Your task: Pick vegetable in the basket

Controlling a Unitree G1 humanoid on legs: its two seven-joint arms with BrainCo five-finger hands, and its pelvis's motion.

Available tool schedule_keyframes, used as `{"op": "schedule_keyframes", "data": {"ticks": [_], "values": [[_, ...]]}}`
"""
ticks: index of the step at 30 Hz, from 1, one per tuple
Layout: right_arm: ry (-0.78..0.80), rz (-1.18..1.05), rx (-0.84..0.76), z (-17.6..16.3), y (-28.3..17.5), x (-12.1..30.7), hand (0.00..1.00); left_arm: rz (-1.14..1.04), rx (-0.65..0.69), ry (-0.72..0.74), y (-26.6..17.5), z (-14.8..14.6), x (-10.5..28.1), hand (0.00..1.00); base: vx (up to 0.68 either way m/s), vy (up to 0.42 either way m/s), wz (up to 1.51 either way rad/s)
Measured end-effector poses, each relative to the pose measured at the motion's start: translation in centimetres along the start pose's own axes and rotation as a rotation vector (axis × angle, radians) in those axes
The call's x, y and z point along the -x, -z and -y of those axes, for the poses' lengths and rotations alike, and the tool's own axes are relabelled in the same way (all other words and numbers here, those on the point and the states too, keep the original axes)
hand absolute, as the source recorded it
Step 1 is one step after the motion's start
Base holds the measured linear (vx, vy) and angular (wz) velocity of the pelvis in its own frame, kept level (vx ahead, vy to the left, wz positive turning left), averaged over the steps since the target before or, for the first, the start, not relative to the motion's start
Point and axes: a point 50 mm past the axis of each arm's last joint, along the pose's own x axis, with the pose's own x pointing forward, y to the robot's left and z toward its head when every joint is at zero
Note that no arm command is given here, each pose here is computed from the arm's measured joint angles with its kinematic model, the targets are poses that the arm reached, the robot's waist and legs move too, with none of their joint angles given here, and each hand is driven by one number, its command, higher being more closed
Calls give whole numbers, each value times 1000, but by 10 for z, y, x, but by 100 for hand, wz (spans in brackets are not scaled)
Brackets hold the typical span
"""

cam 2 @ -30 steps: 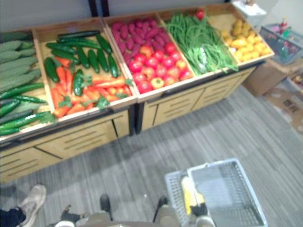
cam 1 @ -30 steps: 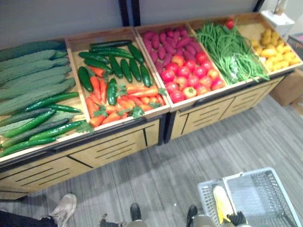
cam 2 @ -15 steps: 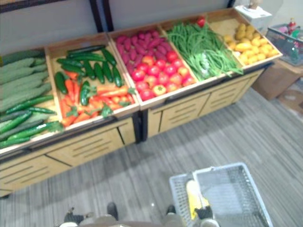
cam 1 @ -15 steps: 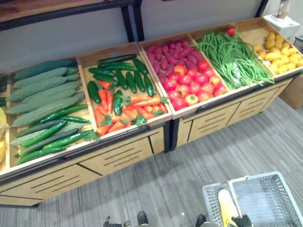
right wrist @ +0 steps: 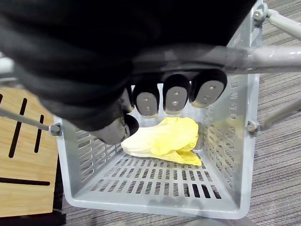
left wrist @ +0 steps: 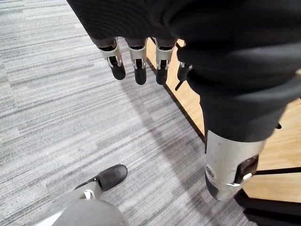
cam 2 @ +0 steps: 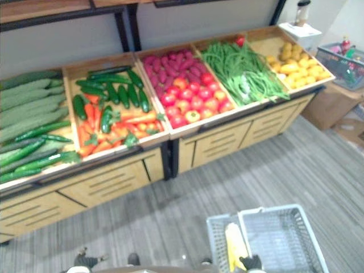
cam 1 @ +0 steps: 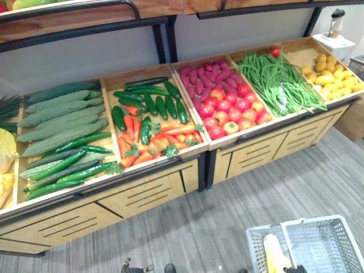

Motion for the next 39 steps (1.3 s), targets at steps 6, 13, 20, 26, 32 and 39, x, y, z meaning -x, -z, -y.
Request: {"op": "schedule_keyframes", "data": {"ticks": [6, 13, 20, 26, 32, 39], "values": [[8, 9, 1, 3, -5, -2, 100, -7, -2, 1, 2, 1, 0, 0, 4, -9, 9], [38, 6, 18, 15, -3, -4, 100, -13, 13, 1, 5, 1, 2, 0, -5, -18, 34], [66, 21, 5, 23, -10, -7, 100, -40, 36, -5, 11, 1, 3, 0, 43, 2, 8], [76, 18, -22, 20, -12, -7, 100, -15, 33, -2, 2, 2, 1, 0, 31, 30, -28], [67, 18, -36, 13, -14, -7, 100, 18, -17, 4, -5, 0, -1, 0, -31, 125, -33], [32, -20, -50, -2, -3, -1, 100, -11, -40, -66, 6, -28, -5, 0, 13, 87, 1]]}}
